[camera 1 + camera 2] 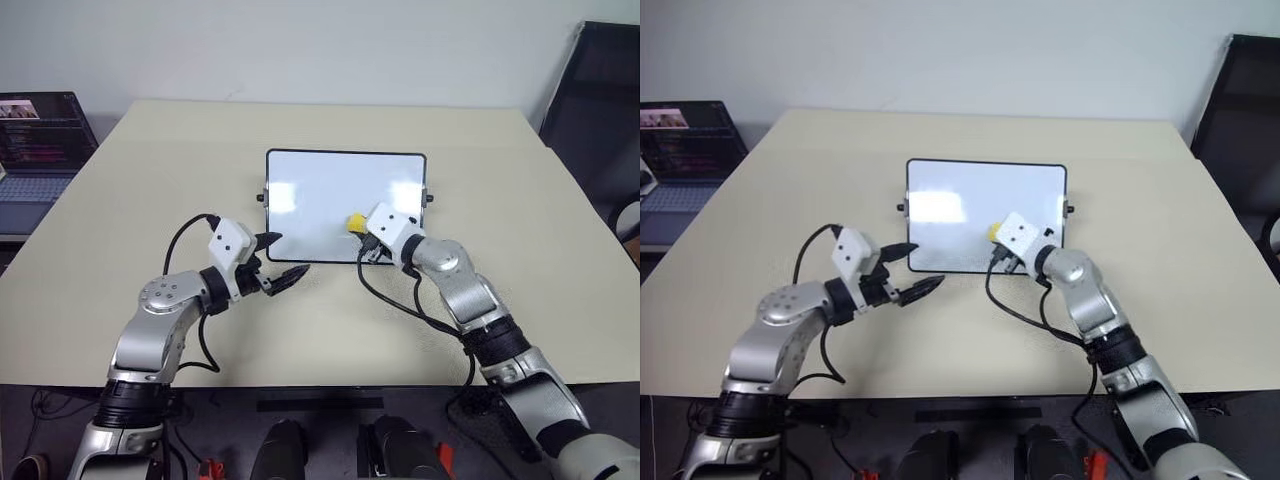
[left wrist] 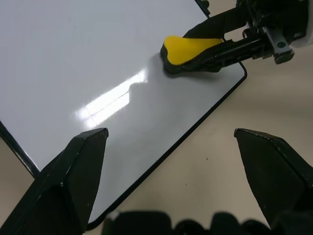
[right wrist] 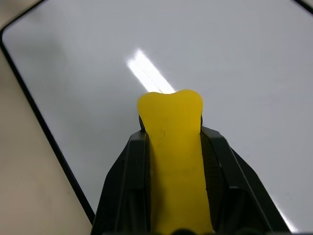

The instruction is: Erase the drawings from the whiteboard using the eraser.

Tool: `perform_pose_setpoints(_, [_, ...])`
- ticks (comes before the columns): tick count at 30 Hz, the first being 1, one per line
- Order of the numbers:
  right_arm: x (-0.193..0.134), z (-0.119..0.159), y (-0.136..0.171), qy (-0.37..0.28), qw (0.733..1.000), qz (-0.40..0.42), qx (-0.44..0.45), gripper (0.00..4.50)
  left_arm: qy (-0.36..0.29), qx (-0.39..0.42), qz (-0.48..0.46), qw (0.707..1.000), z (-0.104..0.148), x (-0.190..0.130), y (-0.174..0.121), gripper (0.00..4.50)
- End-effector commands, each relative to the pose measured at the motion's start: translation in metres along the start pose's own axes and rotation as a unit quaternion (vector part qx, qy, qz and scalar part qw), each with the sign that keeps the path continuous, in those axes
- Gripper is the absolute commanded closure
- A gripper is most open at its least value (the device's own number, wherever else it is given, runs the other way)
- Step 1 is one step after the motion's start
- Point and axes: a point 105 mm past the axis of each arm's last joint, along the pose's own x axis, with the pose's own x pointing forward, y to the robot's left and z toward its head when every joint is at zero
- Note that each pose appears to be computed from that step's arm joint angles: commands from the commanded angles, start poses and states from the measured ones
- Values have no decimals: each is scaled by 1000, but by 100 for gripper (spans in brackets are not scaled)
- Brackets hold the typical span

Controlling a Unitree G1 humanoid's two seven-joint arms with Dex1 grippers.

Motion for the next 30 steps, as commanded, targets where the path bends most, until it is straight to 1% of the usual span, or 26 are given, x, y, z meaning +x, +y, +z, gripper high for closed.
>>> perform_pose_setpoints(1, [-31, 16, -24, -30, 996, -64, 58, 348, -34, 39, -32, 998, 27, 8, -9, 0])
perform_pose_setpoints(6, [-85, -16, -35, 25, 980, -148, 133, 348, -40, 67, -121, 990, 40, 27, -26, 0])
perform_pose_setpoints(8, [-103, -30, -36, 51, 969, -178, 165, 348, -44, 80, -164, 982, 44, 39, -34, 0])
perform_pose_setpoints(10, [-113, -44, -37, 83, 957, -210, 182, 348, -55, 80, -205, 974, 51, 50, -45, 0])
perform_pose_setpoints(13, [-118, -59, -41, 111, 944, -240, 195, 348, -64, 91, -255, 961, 58, 62, -59, 0])
perform_pose_setpoints(16, [-120, -72, -47, 134, 933, -265, 204, 348, -62, 112, -284, 950, 57, 71, -67, 0])
perform_pose_setpoints(23, [-119, -85, -64, 130, 905, -308, 262, 348, -69, 122, -329, 934, 59, 87, -82, 0])
perform_pose_setpoints(28, [-114, -89, -68, 132, 906, -310, 257, 348, -71, 127, -340, 929, 58, 88, -86, 0])
perform_pose_setpoints(30, [-113, -95, -70, 138, 903, -314, 260, 348, -74, 124, -337, 930, 58, 88, -87, 0])
